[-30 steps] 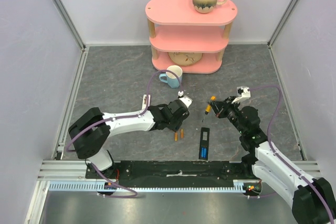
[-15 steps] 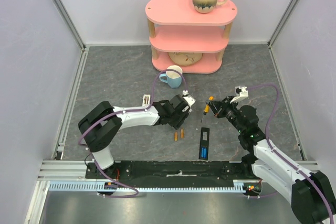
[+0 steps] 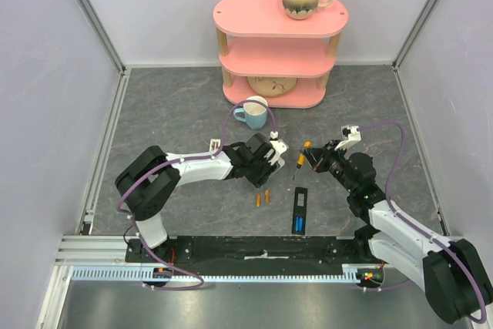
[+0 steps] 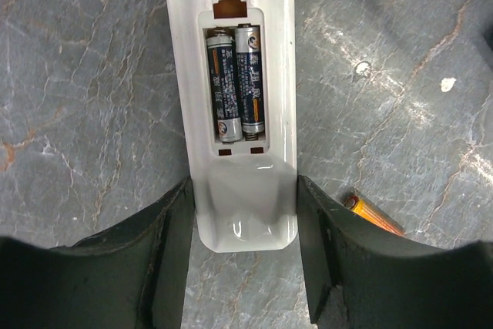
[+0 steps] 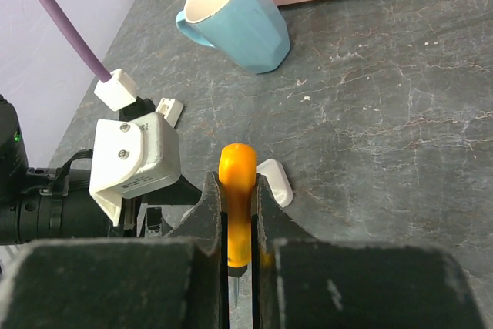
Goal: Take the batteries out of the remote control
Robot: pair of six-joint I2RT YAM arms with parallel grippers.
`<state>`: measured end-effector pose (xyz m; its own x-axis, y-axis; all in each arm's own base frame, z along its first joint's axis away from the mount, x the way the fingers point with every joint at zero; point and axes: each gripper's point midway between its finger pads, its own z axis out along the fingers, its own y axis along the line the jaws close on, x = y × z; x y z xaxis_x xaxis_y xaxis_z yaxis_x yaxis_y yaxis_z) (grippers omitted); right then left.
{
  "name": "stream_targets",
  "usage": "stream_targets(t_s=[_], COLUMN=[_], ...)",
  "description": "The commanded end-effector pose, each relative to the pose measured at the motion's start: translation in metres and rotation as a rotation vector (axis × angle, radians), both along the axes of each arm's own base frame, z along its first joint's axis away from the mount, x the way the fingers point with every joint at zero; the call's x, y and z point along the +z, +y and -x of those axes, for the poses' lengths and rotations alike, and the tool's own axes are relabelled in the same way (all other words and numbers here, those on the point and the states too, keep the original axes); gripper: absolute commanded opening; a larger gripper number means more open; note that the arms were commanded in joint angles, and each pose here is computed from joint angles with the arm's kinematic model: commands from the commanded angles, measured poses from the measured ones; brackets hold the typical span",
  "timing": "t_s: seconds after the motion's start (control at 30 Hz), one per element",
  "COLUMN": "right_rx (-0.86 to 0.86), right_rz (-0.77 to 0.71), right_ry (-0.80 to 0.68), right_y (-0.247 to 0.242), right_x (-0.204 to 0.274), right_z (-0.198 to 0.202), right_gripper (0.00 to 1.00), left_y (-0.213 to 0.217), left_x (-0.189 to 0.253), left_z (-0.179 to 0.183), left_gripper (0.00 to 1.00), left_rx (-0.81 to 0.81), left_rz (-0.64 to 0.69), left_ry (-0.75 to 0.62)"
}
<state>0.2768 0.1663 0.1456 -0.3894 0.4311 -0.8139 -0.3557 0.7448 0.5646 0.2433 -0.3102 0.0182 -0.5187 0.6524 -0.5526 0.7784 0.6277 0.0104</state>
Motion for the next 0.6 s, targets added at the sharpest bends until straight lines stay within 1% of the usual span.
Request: stream_targets(t_s=[0.0,0.1,0.17,0.33,0.37,0.4,0.43,0.57], right_rx=[0.023,0.036,0.049,0.060,0.062,0.059,0.061,0.074], right_rz=[-0.033,-0.043,-0.047,-0.047,-0.049,-0.044,-0.044,-0.053], right_ry=[-0.077,-0.081,-0.072,-0.074,-0.078,-0.078,-0.081,-0.099], right_y=[0.007,0.011,0.014,0.017,0.018,0.018,0.019,0.023], right_x=[0.022,0.024,0.022,0.022,0.023,0.023,0.024,0.031], right_z=[-0.007,-0.009,-0.010,-0.015,-0.016,-0.018,-0.019,-0.023], right_gripper=[0.00,0.00,0.00,0.00,0.00,0.00,0.00,0.00], left_y=[-0.028,-0.032,-0.031,-0.019,-0.016,-0.015,-0.013,-0.005], left_x=[0.005,0.016,0.017,0.008,0.007,0.006,0.005,0.003], left_z=[0.007,0.013,0.012,0.011,0.012,0.014,0.015,0.010], left_gripper=[0.46,0.49,0.51,0.58,0.62,0.70,0.86,0.88], left_rx=[-0.199,-0.249,-0.251,-0.219,-0.194,-0.194,-0.185,-0.137], left_rz=[0.089,0.137,0.143,0.088,0.087,0.088,0.087,0.060], left_ry=[-0.019,-0.051,-0.068,-0.064,-0.053,-0.046,-0.044,-0.052])
